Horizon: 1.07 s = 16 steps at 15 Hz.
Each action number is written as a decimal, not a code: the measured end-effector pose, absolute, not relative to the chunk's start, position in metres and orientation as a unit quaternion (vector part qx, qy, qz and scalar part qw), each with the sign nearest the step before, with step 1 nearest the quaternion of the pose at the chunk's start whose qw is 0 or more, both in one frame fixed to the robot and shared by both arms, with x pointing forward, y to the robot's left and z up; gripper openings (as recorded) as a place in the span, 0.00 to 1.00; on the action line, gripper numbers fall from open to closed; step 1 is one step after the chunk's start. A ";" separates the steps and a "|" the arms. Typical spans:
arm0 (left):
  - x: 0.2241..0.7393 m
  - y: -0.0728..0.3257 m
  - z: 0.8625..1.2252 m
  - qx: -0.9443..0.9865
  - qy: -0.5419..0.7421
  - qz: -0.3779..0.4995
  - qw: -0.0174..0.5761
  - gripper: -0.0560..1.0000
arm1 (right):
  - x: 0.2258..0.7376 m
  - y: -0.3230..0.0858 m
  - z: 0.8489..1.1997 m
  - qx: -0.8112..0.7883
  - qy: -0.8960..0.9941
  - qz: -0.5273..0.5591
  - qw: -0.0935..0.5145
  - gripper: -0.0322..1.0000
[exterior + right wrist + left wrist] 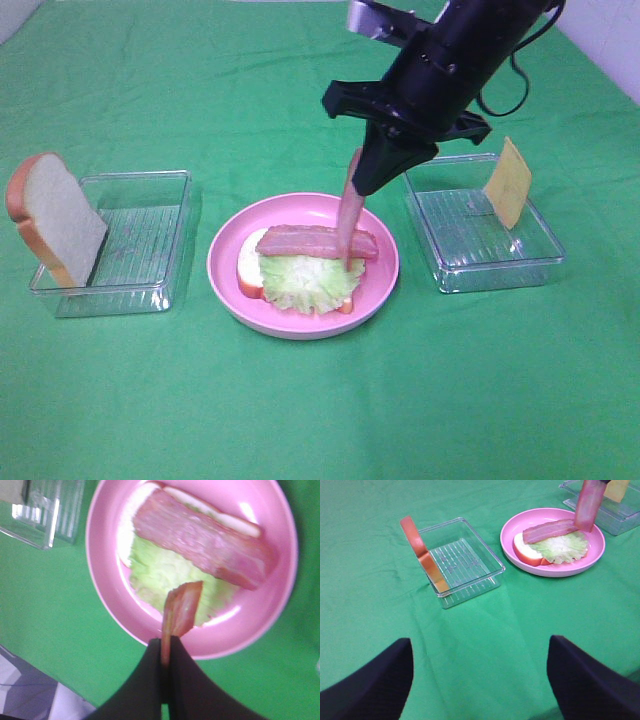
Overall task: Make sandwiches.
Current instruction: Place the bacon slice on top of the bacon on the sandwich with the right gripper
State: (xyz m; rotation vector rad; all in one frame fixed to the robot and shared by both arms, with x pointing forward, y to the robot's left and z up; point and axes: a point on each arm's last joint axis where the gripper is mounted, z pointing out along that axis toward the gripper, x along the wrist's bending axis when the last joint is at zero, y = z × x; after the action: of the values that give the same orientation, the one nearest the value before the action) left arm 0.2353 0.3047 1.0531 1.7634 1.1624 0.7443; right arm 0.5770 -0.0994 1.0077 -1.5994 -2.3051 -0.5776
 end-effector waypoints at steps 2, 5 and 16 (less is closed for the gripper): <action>0.235 0.305 1.053 0.709 0.467 0.299 0.436 0.72 | 0.579 -0.081 0.998 -0.566 -0.775 -0.236 0.155 0.03; 0.235 0.305 1.053 0.709 0.467 0.299 0.436 0.72 | 0.590 -0.063 0.970 -0.573 -0.739 -0.280 0.217 0.03; 0.235 0.305 1.053 0.709 0.467 0.299 0.436 0.72 | 0.596 -0.042 0.958 -0.529 -0.716 -0.322 0.321 0.03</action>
State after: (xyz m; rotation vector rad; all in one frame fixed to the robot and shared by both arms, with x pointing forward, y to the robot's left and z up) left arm 0.2353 0.3047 1.0531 1.7634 1.1624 0.7443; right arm 0.5956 -0.0420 0.9581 -1.3911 -1.8817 -0.8470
